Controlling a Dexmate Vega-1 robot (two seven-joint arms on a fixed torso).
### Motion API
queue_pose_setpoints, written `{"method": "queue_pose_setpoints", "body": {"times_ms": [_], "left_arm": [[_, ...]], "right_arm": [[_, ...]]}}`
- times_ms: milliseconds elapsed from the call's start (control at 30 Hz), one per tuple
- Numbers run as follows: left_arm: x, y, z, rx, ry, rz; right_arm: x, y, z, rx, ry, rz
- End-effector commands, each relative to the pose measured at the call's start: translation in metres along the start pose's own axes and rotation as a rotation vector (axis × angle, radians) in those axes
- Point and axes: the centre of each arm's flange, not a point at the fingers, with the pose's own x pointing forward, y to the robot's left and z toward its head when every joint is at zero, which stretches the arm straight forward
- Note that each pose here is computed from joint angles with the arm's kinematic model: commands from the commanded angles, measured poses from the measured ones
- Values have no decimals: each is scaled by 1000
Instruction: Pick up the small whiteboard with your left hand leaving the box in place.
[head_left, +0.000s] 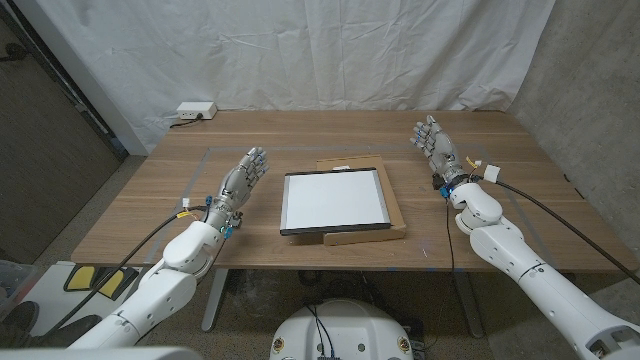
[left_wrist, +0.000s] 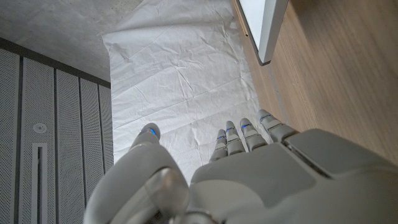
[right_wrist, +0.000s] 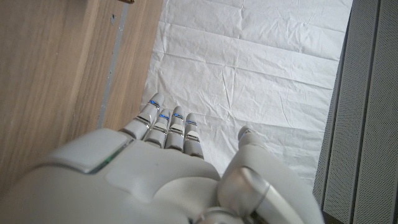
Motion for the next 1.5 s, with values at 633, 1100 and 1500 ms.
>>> {"method": "queue_pose_setpoints", "body": {"times_ms": [633, 1100, 1500], "left_arm": [[-26, -17, -22, -134, -29, -9], [-30, -24, -33, -225, -51, -37], [-41, -27, -44, -296, -62, -23]], "right_arm": [[0, 3, -5, 3, 6, 4], [0, 1, -4, 1, 10, 0], [2, 0, -6, -2, 17, -7]]}}
